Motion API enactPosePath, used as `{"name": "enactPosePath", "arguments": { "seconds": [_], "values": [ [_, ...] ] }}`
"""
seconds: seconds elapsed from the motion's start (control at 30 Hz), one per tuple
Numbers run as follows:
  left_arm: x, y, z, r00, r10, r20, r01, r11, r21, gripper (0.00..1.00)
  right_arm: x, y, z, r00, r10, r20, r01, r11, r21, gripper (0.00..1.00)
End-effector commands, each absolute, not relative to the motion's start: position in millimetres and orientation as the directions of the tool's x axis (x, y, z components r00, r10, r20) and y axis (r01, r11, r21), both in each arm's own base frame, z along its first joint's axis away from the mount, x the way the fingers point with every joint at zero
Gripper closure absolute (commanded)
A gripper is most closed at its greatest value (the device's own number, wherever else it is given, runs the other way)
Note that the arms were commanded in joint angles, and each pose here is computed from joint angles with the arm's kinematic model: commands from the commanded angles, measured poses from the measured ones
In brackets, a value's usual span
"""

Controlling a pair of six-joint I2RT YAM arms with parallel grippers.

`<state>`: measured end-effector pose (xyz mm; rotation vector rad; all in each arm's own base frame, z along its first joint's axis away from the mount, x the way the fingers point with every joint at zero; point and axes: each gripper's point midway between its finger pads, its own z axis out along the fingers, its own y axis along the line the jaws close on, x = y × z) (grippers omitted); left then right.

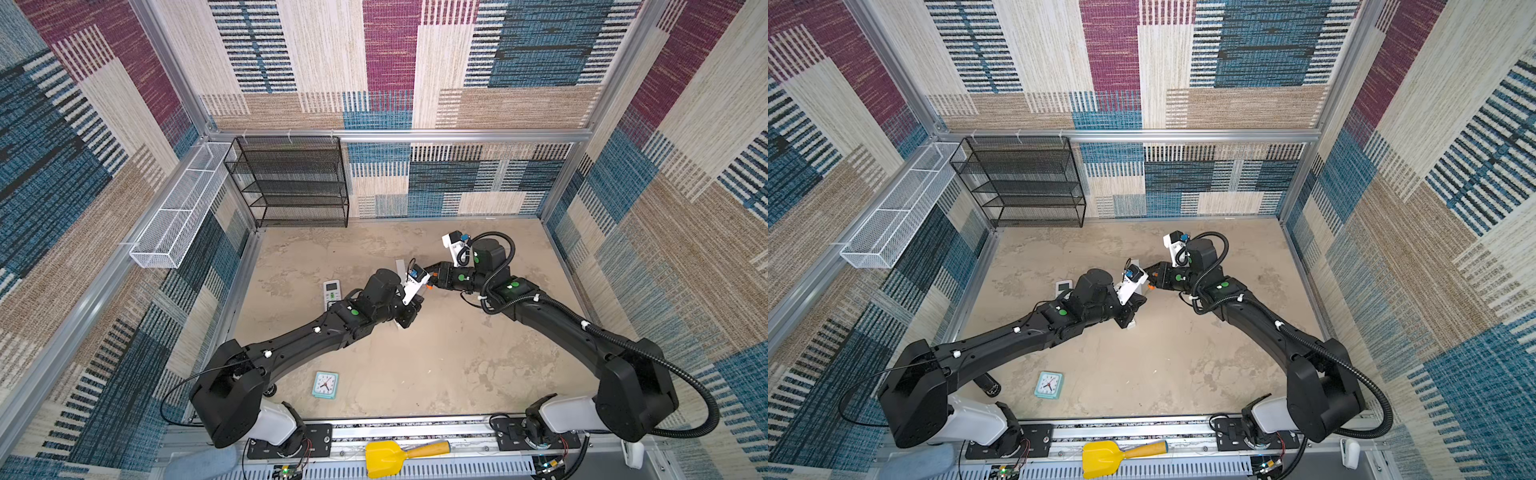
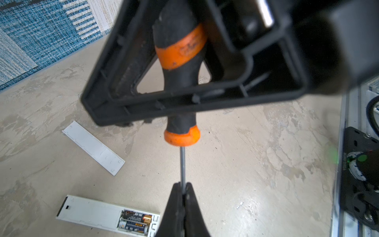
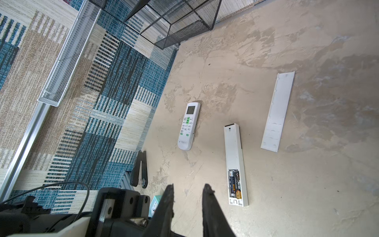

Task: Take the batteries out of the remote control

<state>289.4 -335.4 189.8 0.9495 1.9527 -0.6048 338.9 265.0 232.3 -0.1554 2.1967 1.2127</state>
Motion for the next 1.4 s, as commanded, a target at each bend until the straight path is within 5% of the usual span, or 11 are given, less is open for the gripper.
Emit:
{"name": "enactPosePath", "arguments": {
  "seconds": [0.0,0.1,0.17,0.47,0.63,0.77,0.87,0.9,1.03,1.23,1.37],
  "values": [
    [293,-332,199,-0.312,0.377,-0.872,0.795,0.606,-0.023,1.00,343,272,235,-0.794,0.175,-0.582,-0.400,0.571,0.717,0.86],
    [293,-329,197,-0.311,0.386,-0.869,0.791,0.612,-0.011,1.00,344,272,233,-0.797,0.177,-0.578,-0.392,0.576,0.717,0.57],
    [293,-328,197,-0.310,0.391,-0.866,0.790,0.613,-0.006,1.00,343,273,233,-0.798,0.176,-0.577,-0.394,0.573,0.719,0.55],
    [299,-326,195,-0.321,0.402,-0.858,0.772,0.635,0.008,1.00,341,279,229,-0.807,0.159,-0.568,-0.399,0.562,0.725,0.73],
    [302,-326,193,-0.325,0.406,-0.854,0.766,0.643,0.014,1.00,340,283,227,-0.812,0.150,-0.564,-0.402,0.557,0.727,0.74],
    [303,-324,192,-0.331,0.405,-0.852,0.760,0.650,0.014,1.00,340,286,226,-0.811,0.136,-0.569,-0.413,0.556,0.722,1.00],
    [302,-324,193,-0.331,0.399,-0.855,0.758,0.652,0.011,1.00,342,286,226,-0.801,0.134,-0.584,-0.421,0.568,0.708,1.00],
    [301,-324,194,-0.330,0.396,-0.857,0.758,0.652,0.009,0.97,343,285,226,-0.794,0.135,-0.593,-0.425,0.573,0.700,1.00],
    [295,-322,196,-0.328,0.375,-0.867,0.765,0.643,-0.011,0.58,351,282,229,-0.753,0.125,-0.646,-0.457,0.608,0.649,1.00],
    [286,-319,207,-0.331,0.318,-0.889,0.770,0.635,-0.060,0.37,359,281,239,-0.679,0.111,-0.726,-0.515,0.632,0.578,1.00],
    [283,-306,215,-0.364,0.249,-0.897,0.744,0.658,-0.120,0.35,366,280,238,-0.618,0.069,-0.783,-0.561,0.660,0.500,1.00]
  ]
}}
